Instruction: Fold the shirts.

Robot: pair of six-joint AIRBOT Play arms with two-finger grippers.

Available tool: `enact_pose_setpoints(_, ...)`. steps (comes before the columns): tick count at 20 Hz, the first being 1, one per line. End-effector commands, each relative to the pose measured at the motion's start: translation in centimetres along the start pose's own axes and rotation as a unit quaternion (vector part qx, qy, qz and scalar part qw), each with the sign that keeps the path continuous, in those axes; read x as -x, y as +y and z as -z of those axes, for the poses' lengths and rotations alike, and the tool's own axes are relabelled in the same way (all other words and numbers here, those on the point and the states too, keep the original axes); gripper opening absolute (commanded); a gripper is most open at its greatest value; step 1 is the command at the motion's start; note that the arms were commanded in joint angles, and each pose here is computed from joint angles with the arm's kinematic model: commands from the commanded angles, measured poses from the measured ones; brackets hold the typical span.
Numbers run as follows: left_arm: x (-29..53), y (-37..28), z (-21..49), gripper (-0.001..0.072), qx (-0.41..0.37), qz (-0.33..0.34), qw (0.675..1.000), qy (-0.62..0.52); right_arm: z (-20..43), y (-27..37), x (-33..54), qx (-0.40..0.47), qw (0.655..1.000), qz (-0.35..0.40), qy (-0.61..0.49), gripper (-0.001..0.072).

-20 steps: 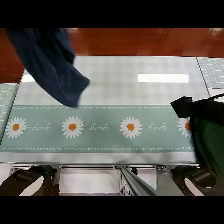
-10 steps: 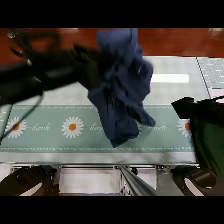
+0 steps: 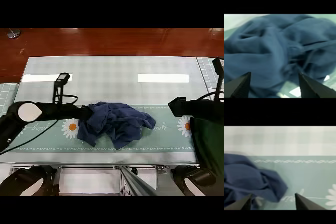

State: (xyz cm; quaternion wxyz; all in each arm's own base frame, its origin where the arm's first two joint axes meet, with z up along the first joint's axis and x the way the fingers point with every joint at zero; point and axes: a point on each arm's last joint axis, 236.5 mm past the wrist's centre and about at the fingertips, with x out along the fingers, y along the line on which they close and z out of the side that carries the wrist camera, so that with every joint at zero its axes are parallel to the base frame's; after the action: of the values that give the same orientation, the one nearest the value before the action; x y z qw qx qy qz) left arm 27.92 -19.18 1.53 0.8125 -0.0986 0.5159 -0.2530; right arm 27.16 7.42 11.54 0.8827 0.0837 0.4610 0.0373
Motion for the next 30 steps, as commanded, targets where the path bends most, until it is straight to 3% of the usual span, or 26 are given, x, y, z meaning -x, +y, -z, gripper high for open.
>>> enact_pose_setpoints(1, 3.3, 7.5, 1.3, 0.0702, 0.059, -0.077, 0.994, 0.053, -0.6, -8.0, -0.2, -0.009, 0.989, 0.142, 0.025, 0.0627)
enact_pose_setpoints(3, 5.6, 11.8, 2.9, 0.0702, 0.135, -0.106, 0.983, 0.065, 1.7, -15.0, 1.6, -0.058, 0.967, 0.238, 0.070, 0.0626)
enact_pose_setpoints(4, 5.4, 11.9, 5.0, 0.0702, 0.183, -0.081, 0.976, 0.088, 3.8, -16.6, 1.7, -0.092, 0.959, 0.245, 0.103, 0.0625)
enact_pose_setpoints(6, 3.6, 9.5, 9.2, 0.0702, 0.225, 0.010, 0.965, 0.132, 8.3, -15.7, -1.1, -0.159, 0.958, 0.177, 0.158, 0.0624)
enact_pose_setpoints(8, 1.4, 6.6, 11.6, 0.0702, 0.251, 0.082, 0.954, 0.140, 11.3, -10.6, -5.0, -0.200, 0.961, 0.045, 0.185, 0.0624)
enact_pose_setpoints(11, -1.4, 4.8, 12.6, 0.0702, 0.262, 0.103, 0.952, 0.124, 14.1, -4.0, -8.0, -0.222, 0.948, -0.089, 0.211, 0.0624)
enact_pose_setpoints(21, -7.2, -0.9, 9.5, 0.0698, 0.205, 0.117, 0.966, 0.104, 17.9, 3.0, -10.3, -0.157, 0.945, -0.132, 0.256, 0.0623)
enact_pose_setpoints(22, -7.4, -0.9, 9.0, 0.0653, 0.205, 0.117, 0.966, 0.103, 17.9, 4.3, -10.9, -0.157, 0.943, -0.144, 0.256, 0.0623)
enact_pose_setpoints(24, -7.7, -1.0, 8.3, 0.0040, 0.185, 0.122, 0.969, 0.107, 17.9, 6.6, -12.3, -0.167, 0.938, -0.164, 0.255, 0.0623)
enact_pose_setpoints(30, -6.5, -3.5, 7.4, 0.0027, 0.129, 0.167, 0.969, 0.127, 19.0, 10.4, -14.6, -0.195, 0.925, -0.190, 0.266, 0.0621)
